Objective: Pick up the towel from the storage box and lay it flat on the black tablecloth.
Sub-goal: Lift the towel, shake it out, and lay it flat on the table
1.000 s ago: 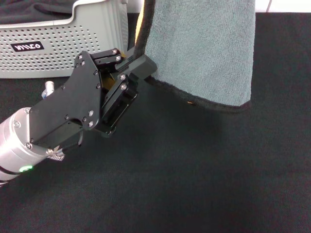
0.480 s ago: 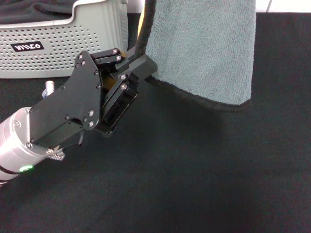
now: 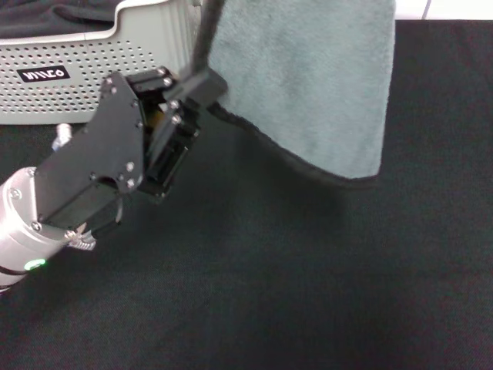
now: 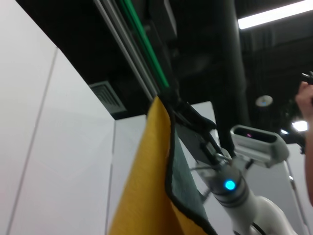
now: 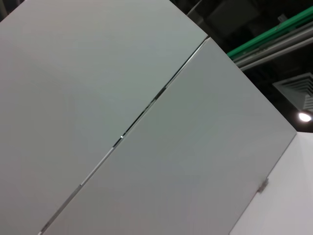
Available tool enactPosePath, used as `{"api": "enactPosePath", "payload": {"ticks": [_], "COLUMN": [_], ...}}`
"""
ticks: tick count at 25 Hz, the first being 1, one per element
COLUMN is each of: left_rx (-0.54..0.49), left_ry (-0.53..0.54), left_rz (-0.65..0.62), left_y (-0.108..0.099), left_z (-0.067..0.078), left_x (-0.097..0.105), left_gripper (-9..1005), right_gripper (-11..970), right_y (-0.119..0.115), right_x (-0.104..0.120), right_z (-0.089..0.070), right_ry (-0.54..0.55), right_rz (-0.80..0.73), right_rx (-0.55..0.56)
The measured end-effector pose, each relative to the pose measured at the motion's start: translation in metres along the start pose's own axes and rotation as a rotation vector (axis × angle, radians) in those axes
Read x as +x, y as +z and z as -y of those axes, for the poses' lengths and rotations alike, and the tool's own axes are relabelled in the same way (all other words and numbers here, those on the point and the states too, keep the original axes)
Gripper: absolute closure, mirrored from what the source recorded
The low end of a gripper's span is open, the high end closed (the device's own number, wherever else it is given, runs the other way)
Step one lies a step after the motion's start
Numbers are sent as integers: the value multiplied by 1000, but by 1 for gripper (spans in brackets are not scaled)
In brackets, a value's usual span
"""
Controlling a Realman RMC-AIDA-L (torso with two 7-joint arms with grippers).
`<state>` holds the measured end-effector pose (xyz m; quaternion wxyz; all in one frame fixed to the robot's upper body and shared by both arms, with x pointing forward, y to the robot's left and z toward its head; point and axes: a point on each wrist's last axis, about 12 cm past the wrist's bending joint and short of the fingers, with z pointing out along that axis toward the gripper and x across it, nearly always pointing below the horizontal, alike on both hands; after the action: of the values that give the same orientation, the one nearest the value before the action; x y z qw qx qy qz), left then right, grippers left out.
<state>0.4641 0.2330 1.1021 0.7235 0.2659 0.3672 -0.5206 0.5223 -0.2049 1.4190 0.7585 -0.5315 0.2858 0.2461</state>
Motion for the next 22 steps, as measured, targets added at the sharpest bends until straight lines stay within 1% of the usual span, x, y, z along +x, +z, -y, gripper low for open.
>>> {"api": "enactPosePath", "payload": {"ticks": [4, 6, 7, 10, 17, 22], "left_rx": [-37, -47, -44, -38, -27, -4], "left_ry": [-1, -19, -51, -78, -136, -137], "left_rz": [25, 36, 38, 36, 6, -45], "left_y": [-3, -3, -3, -3, -12, -18], "left_z": [-1, -2, -4, -6, -15, -21], "left_x": [-3, -4, -6, -8, -20, -28], "left_gripper": [969, 973, 974, 977, 979, 978], "right_gripper": [953, 953, 953, 953, 953, 952], "right_y": [-5, -7, -8, -12, -25, -27], "right_x": [4, 7, 9, 15, 24, 24], "right_z": [-1, -2, -3, -6, -12, -13], "right_ry": [15, 24, 29, 46, 67, 67], "right_rz": [-14, -25, -30, -44, -71, -78], "right_rx": [9, 15, 17, 24, 45, 34]}}
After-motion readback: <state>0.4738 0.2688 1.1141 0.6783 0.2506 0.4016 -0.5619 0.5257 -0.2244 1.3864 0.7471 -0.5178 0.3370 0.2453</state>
